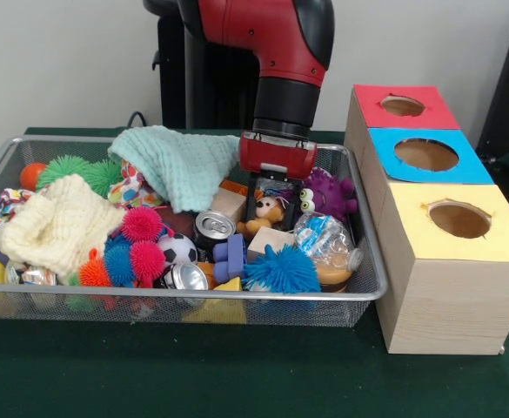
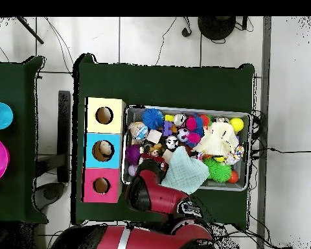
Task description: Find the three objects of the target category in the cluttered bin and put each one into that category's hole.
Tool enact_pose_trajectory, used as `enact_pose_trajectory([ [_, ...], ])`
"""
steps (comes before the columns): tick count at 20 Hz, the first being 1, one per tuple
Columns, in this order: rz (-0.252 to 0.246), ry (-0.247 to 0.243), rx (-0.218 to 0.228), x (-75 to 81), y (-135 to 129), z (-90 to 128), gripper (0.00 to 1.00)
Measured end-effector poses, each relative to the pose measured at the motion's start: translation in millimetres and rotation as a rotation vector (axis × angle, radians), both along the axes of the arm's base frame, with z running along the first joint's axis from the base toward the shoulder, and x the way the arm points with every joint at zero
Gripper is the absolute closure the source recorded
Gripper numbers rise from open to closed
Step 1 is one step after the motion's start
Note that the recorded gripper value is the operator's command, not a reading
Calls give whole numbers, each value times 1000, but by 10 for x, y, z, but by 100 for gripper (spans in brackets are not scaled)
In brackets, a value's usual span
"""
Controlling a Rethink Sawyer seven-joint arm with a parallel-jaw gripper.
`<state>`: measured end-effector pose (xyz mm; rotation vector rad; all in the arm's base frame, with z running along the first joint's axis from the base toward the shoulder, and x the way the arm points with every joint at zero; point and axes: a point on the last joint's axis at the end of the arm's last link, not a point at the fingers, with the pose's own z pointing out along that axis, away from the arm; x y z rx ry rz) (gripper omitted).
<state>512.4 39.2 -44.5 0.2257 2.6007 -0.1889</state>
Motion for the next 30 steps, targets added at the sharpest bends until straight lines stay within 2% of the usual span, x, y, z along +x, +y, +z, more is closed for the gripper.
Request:
enact_pose_trajectory([
  [7,4,1,-13,-12,3,14,0],
  [8,5,2,-24,-20,3,23,100],
  [14,2,10,-32,-39,-37,27,100],
  [23,-4,53,-34,-80,13,30,100],
  [30,-6,93,-24,-118,70,234,100],
])
